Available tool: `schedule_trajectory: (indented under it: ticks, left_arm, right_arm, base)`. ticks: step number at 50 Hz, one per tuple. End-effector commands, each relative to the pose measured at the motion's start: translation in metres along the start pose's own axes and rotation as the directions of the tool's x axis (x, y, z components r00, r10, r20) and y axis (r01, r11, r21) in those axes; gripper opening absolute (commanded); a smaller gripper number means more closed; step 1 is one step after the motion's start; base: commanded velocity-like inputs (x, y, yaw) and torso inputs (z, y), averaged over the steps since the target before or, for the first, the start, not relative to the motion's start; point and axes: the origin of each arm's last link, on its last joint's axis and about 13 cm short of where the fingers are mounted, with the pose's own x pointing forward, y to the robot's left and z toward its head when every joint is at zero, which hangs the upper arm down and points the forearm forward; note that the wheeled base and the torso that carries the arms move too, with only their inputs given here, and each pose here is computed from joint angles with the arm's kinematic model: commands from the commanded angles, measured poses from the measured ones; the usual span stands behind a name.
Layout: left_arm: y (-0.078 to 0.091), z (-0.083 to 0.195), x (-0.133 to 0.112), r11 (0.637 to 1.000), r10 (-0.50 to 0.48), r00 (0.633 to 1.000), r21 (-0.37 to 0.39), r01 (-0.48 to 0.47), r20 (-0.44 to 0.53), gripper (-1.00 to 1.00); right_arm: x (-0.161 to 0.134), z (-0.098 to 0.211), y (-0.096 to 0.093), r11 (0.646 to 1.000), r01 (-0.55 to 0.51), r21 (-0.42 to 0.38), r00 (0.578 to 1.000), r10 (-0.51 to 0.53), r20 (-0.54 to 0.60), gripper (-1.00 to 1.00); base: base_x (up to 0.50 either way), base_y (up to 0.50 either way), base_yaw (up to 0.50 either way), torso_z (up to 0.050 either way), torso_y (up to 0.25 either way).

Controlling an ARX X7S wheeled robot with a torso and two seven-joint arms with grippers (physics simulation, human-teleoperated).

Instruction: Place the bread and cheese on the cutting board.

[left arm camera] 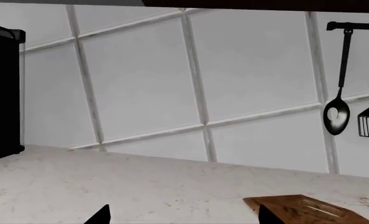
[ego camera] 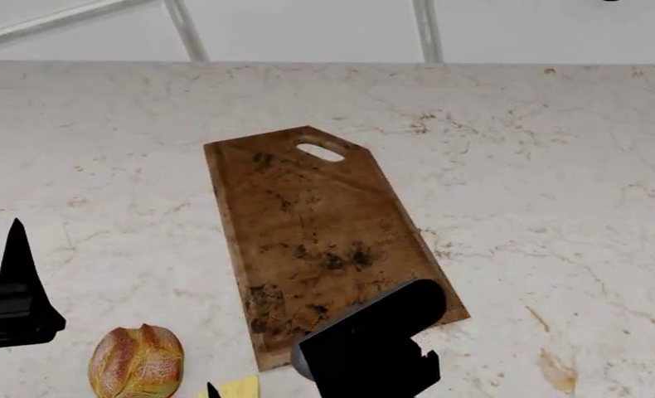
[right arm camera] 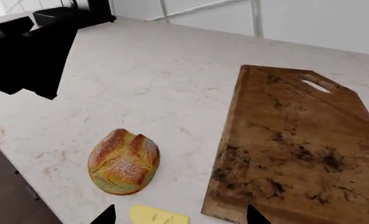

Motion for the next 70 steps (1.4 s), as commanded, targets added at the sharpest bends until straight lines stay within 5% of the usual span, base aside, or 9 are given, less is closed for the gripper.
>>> schedule_trajectory:
  ticks: [1,58,59,70]
  left_arm:
    - [0.0,-0.002,0.0,1.0,-0.002,1.0,0.001,0.002,-0.003,1.0]
    - [0.0,0.0,-0.001,1.0,-0.003,1.0,0.0,0.003,0.0,1.0]
    - [0.0,0.0,-0.001,1.0,-0.004,1.0,0.0,0.004,-0.001,1.0]
    - [-0.001,0.0,-0.001,1.0,-0.008,1.0,0.001,0.008,-0.002,1.0]
  right_arm:
    - [0.007,-0.012,-0.002,1.0,-0.007,0.019,0.999,0.008,-0.051,1.0]
    - [0.046,-0.044,0.002,0.997,-0.076,0.015,0.978,0.078,-0.192,1.0]
    - [0.047,-0.044,0.002,0.997,-0.079,0.013,0.978,0.08,-0.193,-1.0]
    - [0.047,-0.048,0.004,0.996,-0.085,-0.005,0.977,0.083,-0.197,-1.0]
  base:
    - [0.0,0.0,0.0,0.0,0.0]
    - [0.0,0.0,0.0,0.0,0.0]
    - [0.0,0.0,0.0,0.0,0.0]
    - [0.0,0.0,0.0,0.0,0.0]
